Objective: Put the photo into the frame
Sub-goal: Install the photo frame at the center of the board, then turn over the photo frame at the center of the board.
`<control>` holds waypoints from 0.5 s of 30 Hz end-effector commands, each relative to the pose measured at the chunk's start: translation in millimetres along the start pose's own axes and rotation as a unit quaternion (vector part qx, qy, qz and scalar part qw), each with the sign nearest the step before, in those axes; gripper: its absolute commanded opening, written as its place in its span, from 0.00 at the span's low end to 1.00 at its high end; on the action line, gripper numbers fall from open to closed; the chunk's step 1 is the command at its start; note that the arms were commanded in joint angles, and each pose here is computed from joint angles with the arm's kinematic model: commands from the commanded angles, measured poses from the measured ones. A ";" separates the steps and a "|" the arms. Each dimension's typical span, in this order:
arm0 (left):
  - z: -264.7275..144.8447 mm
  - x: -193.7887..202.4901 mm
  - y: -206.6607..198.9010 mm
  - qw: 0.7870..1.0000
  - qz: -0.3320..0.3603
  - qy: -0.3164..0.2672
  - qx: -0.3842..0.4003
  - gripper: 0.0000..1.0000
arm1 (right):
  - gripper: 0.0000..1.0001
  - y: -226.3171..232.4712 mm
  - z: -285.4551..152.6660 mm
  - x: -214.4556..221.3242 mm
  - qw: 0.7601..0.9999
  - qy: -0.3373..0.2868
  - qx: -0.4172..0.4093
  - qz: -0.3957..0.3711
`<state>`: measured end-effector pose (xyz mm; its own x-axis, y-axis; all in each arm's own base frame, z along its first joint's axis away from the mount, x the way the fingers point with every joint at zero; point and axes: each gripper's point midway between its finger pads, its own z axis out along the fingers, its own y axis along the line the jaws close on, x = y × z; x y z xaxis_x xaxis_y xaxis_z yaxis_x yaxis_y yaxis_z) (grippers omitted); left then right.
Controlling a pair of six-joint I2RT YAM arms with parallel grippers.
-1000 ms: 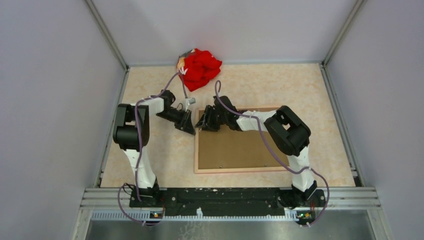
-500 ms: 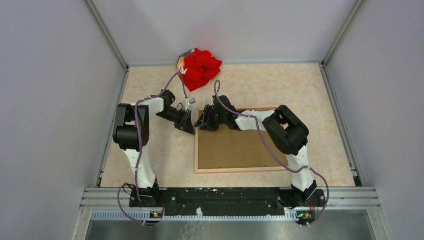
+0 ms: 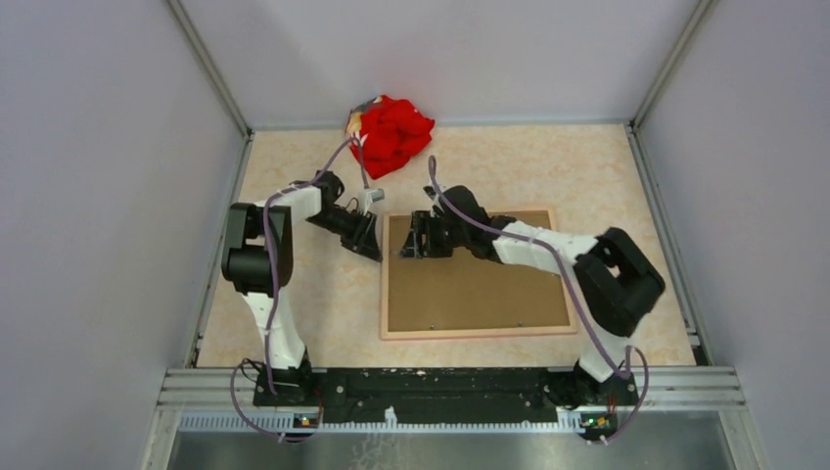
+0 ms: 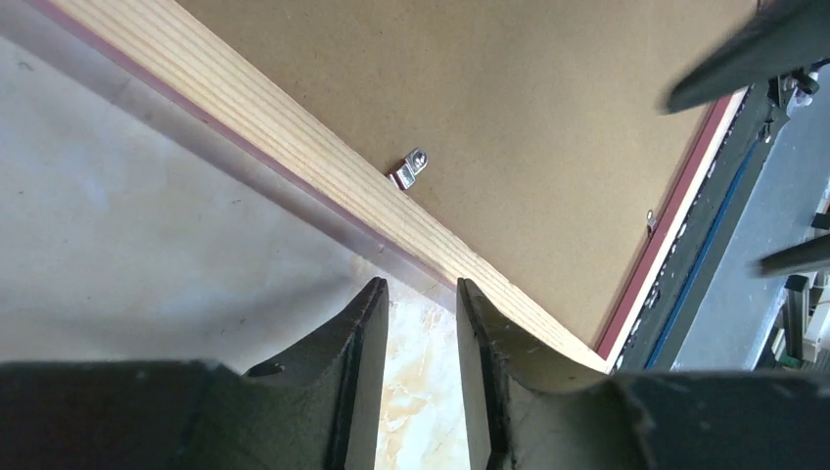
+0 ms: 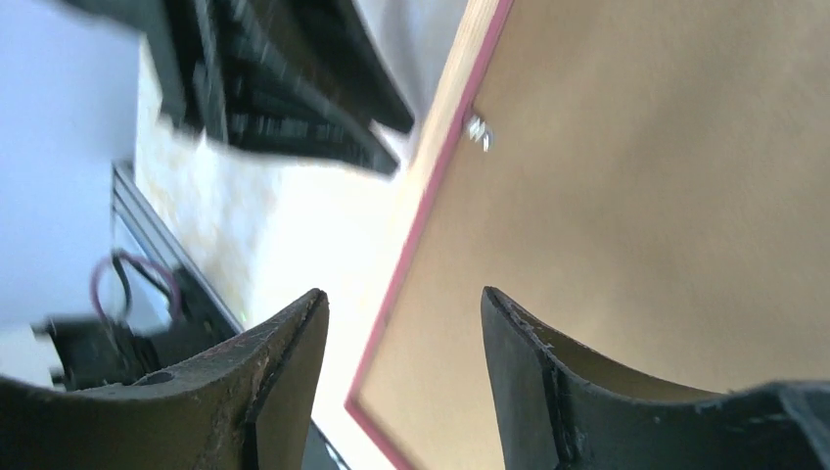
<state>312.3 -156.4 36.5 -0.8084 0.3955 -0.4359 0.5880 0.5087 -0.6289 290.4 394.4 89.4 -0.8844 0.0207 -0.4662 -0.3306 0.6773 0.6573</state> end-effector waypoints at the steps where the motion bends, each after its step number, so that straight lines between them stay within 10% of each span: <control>1: -22.2 -15.4 -9.2 0.999 0.038 -0.014 -0.014 0.41 | 0.58 -7.3 -58.8 34.2 0.989 0.025 0.011 -0.144; 7: -37.7 -16.2 -26.6 0.998 0.062 -0.017 -0.010 0.74 | 0.60 -26.5 -89.6 115.8 0.975 0.085 0.019 -0.204; 15: -59.9 -11.6 -58.4 0.995 0.099 -0.019 0.003 0.77 | 0.60 -48.7 -96.5 161.0 0.950 0.090 0.083 -0.287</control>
<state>297.4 -143.9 84.1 -0.7369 0.4455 -0.5084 0.6759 0.4728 -0.5654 119.8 302.3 37.4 -0.6943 -0.4875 -0.5295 -0.7029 0.6173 0.3533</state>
